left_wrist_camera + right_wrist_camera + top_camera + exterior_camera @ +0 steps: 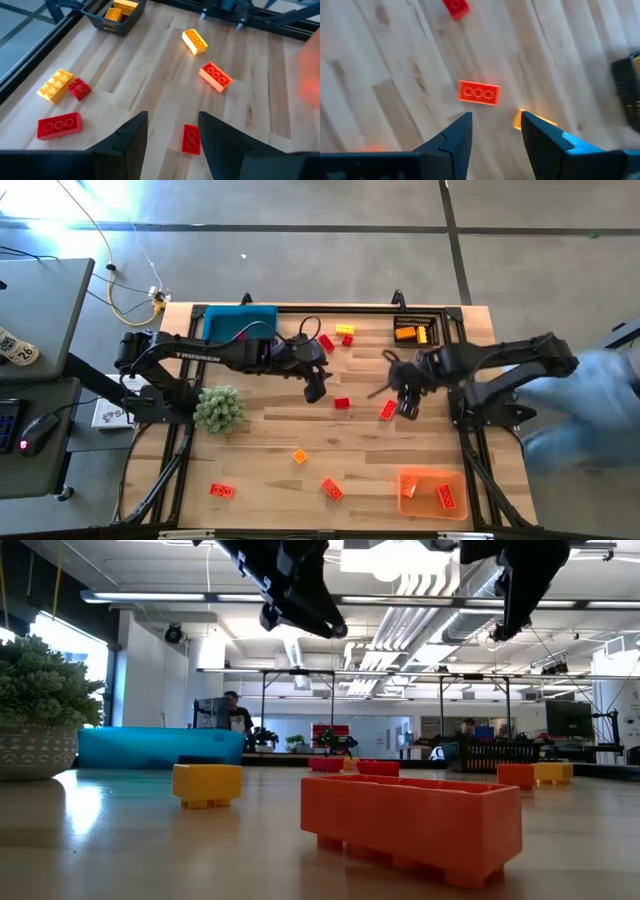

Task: Sort & place blocks by color
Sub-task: Put the yellow game piece into the black bin

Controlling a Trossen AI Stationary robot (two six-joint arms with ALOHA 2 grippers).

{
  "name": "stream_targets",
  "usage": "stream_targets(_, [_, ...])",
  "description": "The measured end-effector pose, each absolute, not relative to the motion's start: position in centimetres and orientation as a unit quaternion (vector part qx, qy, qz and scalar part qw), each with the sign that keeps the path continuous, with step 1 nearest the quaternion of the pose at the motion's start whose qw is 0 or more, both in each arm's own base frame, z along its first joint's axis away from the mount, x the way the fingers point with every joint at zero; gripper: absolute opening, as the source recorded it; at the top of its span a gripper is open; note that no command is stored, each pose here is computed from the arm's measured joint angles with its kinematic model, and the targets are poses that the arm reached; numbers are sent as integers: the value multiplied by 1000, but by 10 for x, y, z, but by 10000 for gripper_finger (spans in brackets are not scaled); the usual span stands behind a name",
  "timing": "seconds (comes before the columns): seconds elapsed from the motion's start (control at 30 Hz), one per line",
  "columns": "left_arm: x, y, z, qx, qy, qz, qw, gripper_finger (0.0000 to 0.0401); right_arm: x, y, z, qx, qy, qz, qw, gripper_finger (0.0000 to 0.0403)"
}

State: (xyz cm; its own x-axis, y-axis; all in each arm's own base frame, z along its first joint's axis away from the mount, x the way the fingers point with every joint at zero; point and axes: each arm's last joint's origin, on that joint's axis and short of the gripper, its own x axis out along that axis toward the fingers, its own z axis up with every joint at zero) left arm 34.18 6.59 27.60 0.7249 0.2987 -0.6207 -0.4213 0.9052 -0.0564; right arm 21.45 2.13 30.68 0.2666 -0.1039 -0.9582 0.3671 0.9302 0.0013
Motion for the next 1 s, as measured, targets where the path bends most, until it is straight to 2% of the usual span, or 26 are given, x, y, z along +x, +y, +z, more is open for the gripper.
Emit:
stream_targets(0.33, [337, 85, 275, -107, 318, 217, 917, 162, 216, -24, 298, 38, 647, -76, 758, 159])
stream_targets(0.6, [334, 92, 274, -103, 327, 214, 915, 162, 232, -31, 278, -74, 693, 16, 717, 190])
stream_targets(1.0, [333, 94, 274, -76, 336, 208, 916, 162, 253, -34, 240, -107, 755, 80, 642, 197])
